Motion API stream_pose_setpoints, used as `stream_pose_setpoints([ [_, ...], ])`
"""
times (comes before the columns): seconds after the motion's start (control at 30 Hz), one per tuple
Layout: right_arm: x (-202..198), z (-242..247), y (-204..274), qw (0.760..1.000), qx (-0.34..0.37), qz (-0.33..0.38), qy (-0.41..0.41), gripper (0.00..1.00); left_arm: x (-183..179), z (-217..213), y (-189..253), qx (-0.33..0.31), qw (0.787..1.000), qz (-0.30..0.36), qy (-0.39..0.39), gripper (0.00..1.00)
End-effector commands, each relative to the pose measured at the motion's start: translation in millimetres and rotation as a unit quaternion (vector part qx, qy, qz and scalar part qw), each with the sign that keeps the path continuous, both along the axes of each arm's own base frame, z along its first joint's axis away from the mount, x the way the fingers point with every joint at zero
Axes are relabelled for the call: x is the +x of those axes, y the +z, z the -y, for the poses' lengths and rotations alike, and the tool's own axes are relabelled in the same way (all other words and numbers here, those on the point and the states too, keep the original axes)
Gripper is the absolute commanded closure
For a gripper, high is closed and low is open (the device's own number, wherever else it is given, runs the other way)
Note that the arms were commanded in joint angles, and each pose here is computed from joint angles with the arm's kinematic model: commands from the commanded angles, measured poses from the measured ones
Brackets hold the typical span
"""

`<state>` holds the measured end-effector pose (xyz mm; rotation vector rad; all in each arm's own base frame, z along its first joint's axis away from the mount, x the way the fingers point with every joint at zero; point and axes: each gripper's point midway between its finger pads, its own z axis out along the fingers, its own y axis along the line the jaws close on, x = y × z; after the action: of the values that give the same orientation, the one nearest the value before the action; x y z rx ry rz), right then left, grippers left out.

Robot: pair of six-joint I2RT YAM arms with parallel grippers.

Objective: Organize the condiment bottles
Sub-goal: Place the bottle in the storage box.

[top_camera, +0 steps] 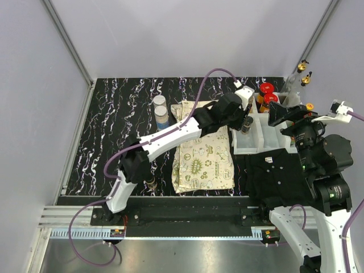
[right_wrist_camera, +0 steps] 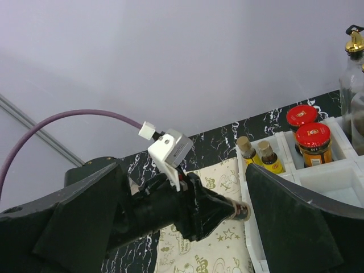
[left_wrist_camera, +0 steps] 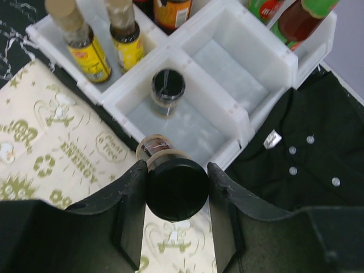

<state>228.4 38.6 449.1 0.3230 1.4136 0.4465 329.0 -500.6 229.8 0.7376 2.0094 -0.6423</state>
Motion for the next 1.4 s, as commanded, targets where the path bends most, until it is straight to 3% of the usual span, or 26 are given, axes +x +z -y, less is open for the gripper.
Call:
stream_pose_setpoints([
  [0.0,-1,5,-1,1.0,0.003,0.005,-0.012,0.0,11,35,48,-0.077,0.995,0.053,-0.028,1.0],
  [0.8,4,5,-14,1.0,0.0,-0.008,-0.017,0.0,48,51,-48,-0.008,0.999,0.05,0.02,0.97],
  [1.3,6,7,-20,1.0,-0.003,-0.014,-0.021,0.0,66,45,-82,-0.022,0.999,-0.004,0.043,0.75],
  [1.37,6,7,-20,1.0,-0.004,-0.014,-0.021,0.0,68,43,-82,-0.024,0.999,-0.006,0.045,0.66],
])
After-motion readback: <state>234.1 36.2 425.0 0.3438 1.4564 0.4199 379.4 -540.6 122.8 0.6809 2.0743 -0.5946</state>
